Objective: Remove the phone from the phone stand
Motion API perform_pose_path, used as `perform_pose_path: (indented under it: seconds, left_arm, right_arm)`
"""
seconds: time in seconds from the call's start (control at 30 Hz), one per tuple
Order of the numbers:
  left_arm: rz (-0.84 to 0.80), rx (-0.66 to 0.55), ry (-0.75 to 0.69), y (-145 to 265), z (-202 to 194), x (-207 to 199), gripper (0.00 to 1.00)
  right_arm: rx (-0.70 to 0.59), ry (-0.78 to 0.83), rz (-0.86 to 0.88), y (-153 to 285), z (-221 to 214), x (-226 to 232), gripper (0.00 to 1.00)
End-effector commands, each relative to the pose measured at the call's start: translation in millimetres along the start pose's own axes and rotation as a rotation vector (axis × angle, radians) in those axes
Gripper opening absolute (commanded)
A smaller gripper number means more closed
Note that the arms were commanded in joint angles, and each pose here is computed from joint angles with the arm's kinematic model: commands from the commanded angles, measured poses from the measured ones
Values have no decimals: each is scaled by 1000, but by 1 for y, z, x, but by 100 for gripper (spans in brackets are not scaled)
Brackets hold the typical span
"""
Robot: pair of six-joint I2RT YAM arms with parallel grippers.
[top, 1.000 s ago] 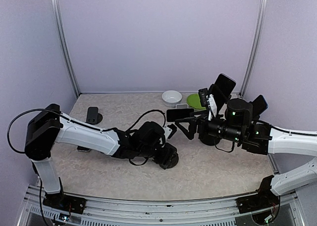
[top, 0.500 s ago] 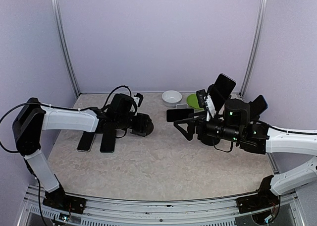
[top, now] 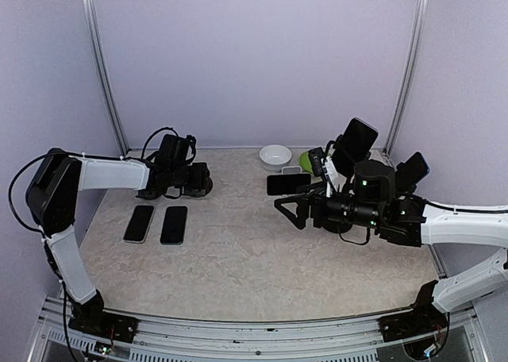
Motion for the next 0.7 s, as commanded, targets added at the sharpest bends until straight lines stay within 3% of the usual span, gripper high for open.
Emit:
perform_pose_path:
  seconds: [0.0, 0.67]
  left_arm:
    - [52, -29, 16, -17, 15, 21, 49]
    - [122, 92, 26, -76, -4, 61, 53]
  right_arm:
    - [7, 2, 15, -3, -3, -3, 100]
    - [61, 5, 38, -16, -8, -1, 100]
Point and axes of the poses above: each gripper's point midway between its finger pads, its own y axis back along the fingers, its own x axis along the line the jaws close on, z = x × y, the point moved 6 cm from there along y, back along the fingers, and after that the axes turned 2 degrees about y, right-handed, at the moved point
